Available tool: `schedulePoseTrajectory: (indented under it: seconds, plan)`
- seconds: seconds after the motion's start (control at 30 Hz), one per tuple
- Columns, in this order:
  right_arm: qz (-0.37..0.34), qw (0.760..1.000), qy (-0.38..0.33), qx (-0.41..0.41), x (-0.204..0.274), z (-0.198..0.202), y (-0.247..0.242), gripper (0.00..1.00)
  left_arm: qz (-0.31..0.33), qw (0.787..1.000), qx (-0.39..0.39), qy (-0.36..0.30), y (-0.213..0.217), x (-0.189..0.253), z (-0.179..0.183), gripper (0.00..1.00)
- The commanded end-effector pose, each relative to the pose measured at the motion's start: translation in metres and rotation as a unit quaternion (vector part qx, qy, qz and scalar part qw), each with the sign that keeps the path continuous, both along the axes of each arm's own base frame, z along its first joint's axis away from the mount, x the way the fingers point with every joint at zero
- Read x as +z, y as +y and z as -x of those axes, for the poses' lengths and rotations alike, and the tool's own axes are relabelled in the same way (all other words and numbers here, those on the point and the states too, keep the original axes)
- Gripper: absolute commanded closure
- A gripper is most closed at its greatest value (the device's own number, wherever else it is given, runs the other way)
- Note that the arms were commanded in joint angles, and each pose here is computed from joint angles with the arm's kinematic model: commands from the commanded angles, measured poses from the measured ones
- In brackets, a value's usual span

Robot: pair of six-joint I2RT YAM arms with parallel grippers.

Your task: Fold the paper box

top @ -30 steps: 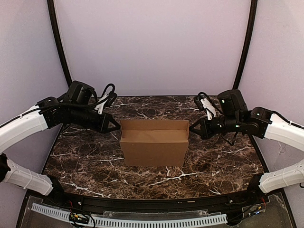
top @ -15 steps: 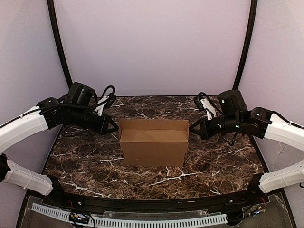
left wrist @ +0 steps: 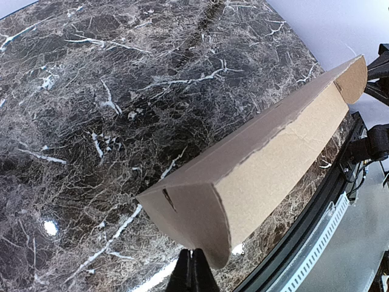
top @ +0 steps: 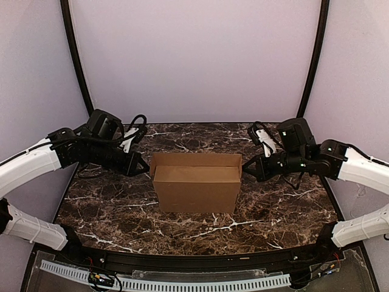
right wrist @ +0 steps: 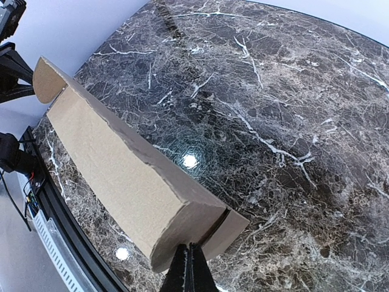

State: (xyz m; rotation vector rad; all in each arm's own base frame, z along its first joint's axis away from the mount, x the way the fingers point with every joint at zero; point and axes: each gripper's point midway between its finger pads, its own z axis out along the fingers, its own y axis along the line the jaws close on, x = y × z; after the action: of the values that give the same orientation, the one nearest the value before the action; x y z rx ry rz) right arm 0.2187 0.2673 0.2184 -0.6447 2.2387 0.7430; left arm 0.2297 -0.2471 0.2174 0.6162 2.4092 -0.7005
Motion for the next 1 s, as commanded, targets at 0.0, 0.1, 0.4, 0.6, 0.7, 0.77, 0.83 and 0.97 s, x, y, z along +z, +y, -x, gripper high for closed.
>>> schedulePoseTrajectory:
  seconds: [0.0, 0.1, 0.4, 0.6, 0.7, 0.77, 0.83, 0.97]
  plan:
    - [-0.006, 1.000, -0.006, -0.003, 0.002, 0.001, 0.003, 1.00, 0.004, 1.000, -0.006, 0.004, 0.001, 0.000, 0.006, 0.99]
    - [-0.005, 1.000, -0.008, -0.004, 0.003, 0.001, 0.003, 1.00, 0.007, 1.000, -0.007, 0.005, 0.000, 0.000, 0.006, 0.99]
    - [0.002, 1.000, -0.004, -0.007, -0.004, 0.002, 0.000, 1.00, 0.010, 1.000, -0.012, 0.014, -0.006, -0.005, 0.006, 0.99]
    - [0.008, 1.000, -0.001, -0.009, -0.008, 0.003, -0.001, 1.00, 0.011, 1.000, -0.018, 0.016, -0.010, -0.005, 0.008, 0.99]
    - [0.009, 1.000, 0.002, -0.009, -0.010, 0.004, -0.002, 1.00, 0.009, 1.000, -0.021, 0.018, -0.012, -0.007, 0.009, 0.99]
    - [0.010, 1.000, 0.002, -0.009, -0.011, 0.005, -0.002, 1.00, 0.008, 1.000, -0.021, 0.019, -0.012, -0.009, 0.010, 0.99]
    - [0.011, 1.000, 0.002, -0.009, -0.011, 0.006, -0.002, 1.00, 0.006, 1.000, -0.021, 0.019, -0.012, -0.010, 0.010, 0.99]
    - [0.012, 1.000, 0.003, -0.009, -0.012, 0.006, -0.002, 1.00, 0.002, 1.000, -0.019, 0.021, -0.011, -0.013, 0.012, 0.99]
